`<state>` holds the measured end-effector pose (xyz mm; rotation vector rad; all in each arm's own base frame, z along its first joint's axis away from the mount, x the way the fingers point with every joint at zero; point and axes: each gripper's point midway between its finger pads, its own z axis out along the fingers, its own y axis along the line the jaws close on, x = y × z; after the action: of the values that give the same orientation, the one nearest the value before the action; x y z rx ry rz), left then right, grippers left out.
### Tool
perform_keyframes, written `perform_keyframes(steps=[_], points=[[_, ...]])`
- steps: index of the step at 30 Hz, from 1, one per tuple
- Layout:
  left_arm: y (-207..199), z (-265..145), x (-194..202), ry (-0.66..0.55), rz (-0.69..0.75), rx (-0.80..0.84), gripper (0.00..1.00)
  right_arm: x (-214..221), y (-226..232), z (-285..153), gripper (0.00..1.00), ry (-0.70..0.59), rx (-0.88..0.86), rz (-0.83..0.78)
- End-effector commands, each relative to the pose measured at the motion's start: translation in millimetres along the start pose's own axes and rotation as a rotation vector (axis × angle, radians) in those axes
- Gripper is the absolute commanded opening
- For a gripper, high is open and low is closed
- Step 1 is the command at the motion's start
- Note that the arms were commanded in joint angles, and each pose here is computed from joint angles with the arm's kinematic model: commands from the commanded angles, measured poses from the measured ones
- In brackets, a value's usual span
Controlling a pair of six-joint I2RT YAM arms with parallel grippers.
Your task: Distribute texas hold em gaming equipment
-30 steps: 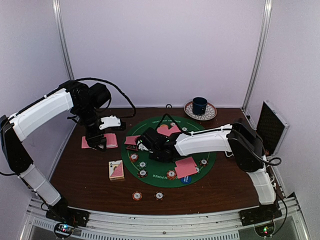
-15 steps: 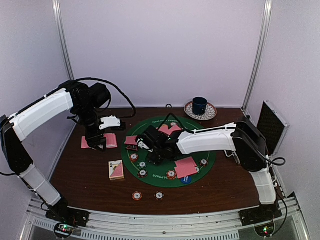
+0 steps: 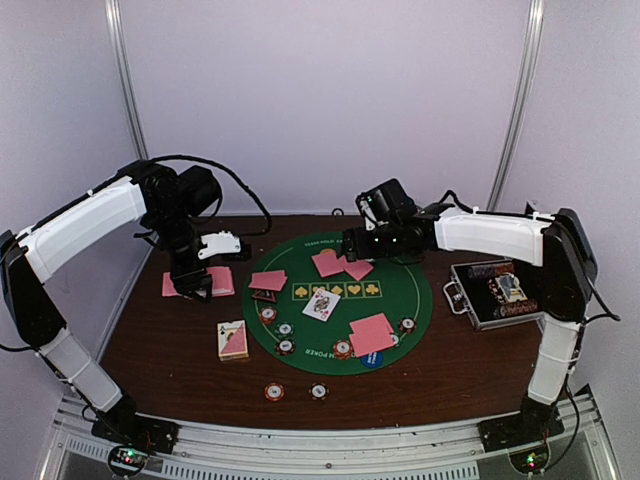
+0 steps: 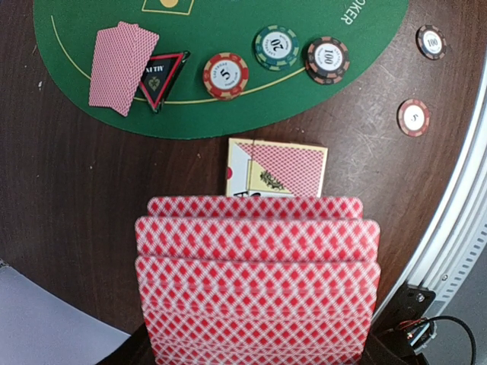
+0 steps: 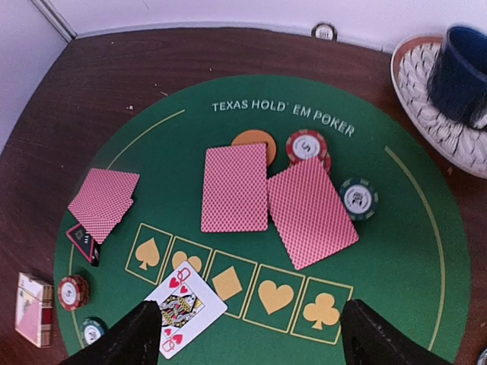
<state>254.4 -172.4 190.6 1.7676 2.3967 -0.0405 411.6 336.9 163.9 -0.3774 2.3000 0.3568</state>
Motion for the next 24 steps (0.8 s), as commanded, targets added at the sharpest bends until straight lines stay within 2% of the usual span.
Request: perform_keyframes(steps=[1,9,24], points=[[0,-15,-2,-0.033,0.000,-0.028,0.00,46,33,14,0.85,0.214,-0.270,0.306],[1,-16,-3,-0.037,0.001,-0.030,0.00,77,49,42,0.83,0.382,-0.356,0.444],[2,-16,-5,-0.037,-0.001,-0.030,0.00,103,57,82,0.81,0.474,-0.392,0.605]])
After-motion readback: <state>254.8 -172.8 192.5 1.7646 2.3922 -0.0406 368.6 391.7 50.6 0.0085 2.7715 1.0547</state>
